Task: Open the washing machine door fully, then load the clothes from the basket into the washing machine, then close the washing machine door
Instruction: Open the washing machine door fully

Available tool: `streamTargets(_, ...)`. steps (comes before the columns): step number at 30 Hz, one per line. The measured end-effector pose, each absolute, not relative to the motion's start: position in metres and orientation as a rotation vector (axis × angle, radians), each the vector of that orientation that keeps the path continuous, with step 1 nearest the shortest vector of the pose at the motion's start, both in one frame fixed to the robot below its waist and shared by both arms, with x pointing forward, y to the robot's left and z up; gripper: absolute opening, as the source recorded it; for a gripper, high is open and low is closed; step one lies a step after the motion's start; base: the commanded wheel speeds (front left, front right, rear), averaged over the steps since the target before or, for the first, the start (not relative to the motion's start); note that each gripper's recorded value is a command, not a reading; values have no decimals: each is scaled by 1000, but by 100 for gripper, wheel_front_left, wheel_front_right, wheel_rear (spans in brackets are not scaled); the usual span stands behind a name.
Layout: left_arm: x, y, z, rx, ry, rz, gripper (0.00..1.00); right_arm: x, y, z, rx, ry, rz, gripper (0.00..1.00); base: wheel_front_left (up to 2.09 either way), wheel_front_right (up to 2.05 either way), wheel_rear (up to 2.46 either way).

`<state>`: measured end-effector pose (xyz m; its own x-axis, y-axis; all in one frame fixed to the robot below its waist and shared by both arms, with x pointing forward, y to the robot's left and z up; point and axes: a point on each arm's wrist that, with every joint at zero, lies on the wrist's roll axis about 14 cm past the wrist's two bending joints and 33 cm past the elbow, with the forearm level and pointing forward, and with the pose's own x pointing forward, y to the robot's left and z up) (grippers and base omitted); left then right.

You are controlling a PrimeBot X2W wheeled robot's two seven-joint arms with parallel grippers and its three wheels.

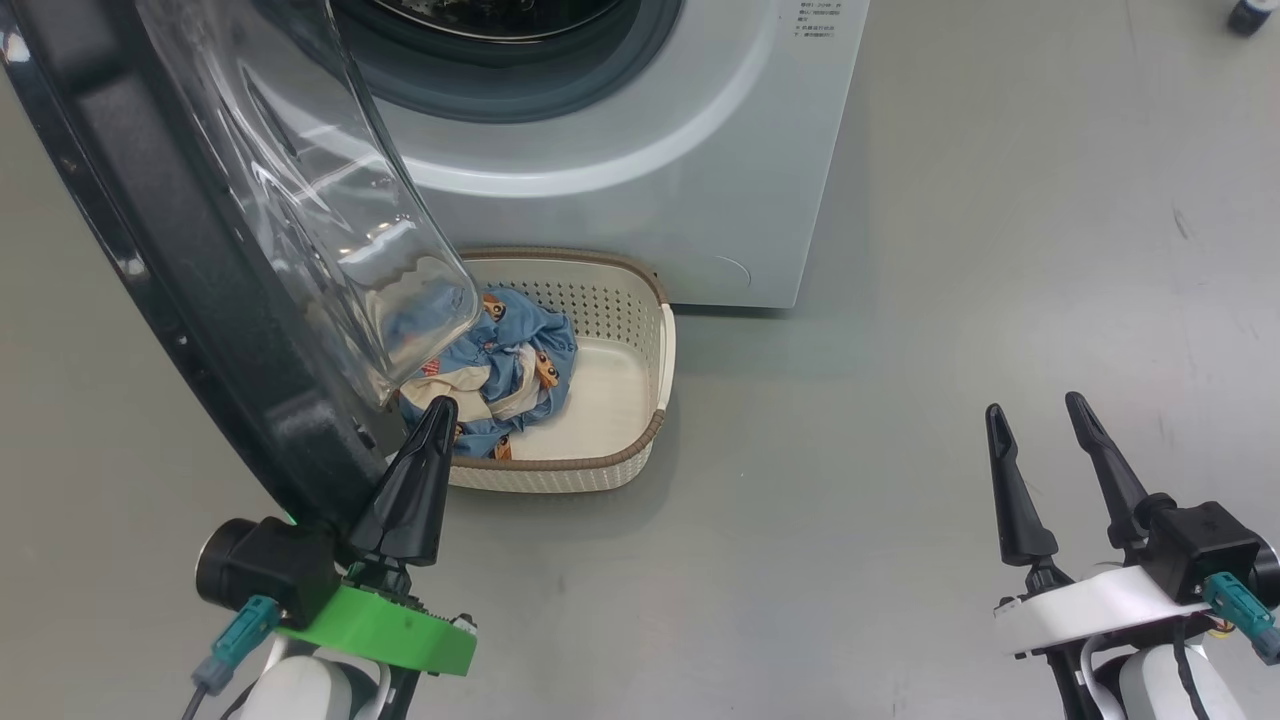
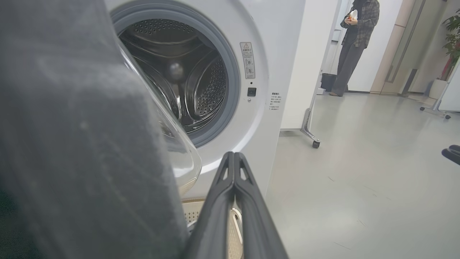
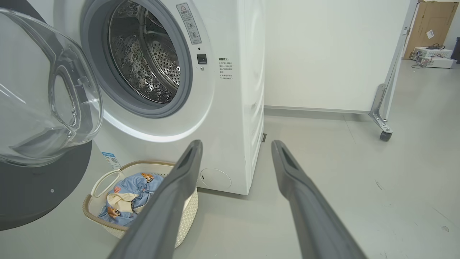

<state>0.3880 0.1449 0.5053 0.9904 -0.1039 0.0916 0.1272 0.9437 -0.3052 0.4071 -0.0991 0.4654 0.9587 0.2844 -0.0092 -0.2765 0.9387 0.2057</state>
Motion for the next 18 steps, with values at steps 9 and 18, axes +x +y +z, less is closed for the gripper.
streamTargets(9,386,147,506,-306,-77,-112,0,407,-96,465,201,41,302,100,0,0,0)
streamTargets(18,388,144,522,-298,-126,-136,0,407,-98,463,201,46,293,100,0,0,0)
